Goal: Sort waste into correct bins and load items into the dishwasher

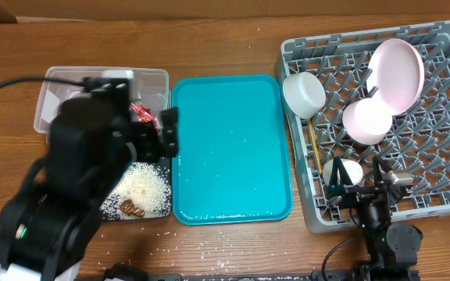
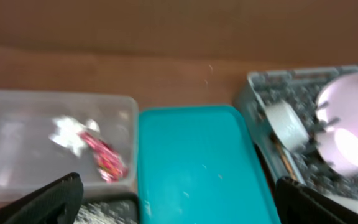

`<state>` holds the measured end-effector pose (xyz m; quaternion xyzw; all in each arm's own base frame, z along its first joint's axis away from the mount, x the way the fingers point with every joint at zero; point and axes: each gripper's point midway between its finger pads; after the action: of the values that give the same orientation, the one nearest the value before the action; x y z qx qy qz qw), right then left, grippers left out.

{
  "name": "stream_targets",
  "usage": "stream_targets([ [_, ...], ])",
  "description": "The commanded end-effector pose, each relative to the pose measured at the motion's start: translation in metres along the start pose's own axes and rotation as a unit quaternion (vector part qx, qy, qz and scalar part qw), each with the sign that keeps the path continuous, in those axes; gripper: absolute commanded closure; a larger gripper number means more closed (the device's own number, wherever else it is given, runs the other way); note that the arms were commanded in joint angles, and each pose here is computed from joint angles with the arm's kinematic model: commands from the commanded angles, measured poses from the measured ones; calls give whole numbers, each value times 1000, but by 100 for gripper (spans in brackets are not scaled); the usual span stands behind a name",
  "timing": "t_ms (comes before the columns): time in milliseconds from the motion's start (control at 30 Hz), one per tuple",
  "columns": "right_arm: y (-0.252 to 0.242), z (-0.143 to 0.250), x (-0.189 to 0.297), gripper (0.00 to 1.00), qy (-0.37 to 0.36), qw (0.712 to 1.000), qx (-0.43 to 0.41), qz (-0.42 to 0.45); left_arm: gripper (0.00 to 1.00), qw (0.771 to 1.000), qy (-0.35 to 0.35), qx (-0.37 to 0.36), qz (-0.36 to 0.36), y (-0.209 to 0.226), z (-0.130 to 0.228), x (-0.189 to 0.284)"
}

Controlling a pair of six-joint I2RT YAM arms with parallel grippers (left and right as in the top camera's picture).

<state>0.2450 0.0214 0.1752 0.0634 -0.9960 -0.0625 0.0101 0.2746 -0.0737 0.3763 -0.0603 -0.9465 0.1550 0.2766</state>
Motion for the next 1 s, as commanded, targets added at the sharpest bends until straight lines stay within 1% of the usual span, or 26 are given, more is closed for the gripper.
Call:
stream_targets([
  [0, -3, 2, 0, 0, -1, 1000, 2, 6, 0, 996, -63, -63, 19, 24, 7, 20],
  [100, -3, 2, 0, 0, -1, 1000, 2, 6, 0, 994, -101, -48, 16, 44, 26, 26],
  [167, -3, 2, 0, 0, -1, 1000, 2, 6, 0, 991, -130, -42, 4, 61, 47, 26],
  [300, -3, 2, 0, 0, -1, 1000, 2, 6, 0, 983, -175, -41, -17, 83, 79, 21],
  [533, -3, 2, 0, 0, -1, 1000, 2, 6, 0, 970, -240, -49, 0, 100, 119, -7],
  [867, -3, 2, 0, 0, -1, 1000, 2, 6, 0, 963, -266, -54, 7, 121, 152, -55],
  [933, -3, 2, 0, 0, -1, 1000, 2, 6, 0, 965, -255, -52, 4, 127, 165, -68],
  [967, -3, 2, 0, 0, -1, 1000, 2, 6, 0, 970, -238, -48, -4, 132, 174, -74],
])
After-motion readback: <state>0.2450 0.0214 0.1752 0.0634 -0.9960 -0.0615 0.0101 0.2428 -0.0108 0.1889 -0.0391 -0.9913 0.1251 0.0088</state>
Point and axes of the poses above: each gripper's point midway between its finger pads, its own x axis back along the fingers, its own y axis along the line the jaws close on, z = x × y, and after that the axes turned 9 degrees about x, right-handed
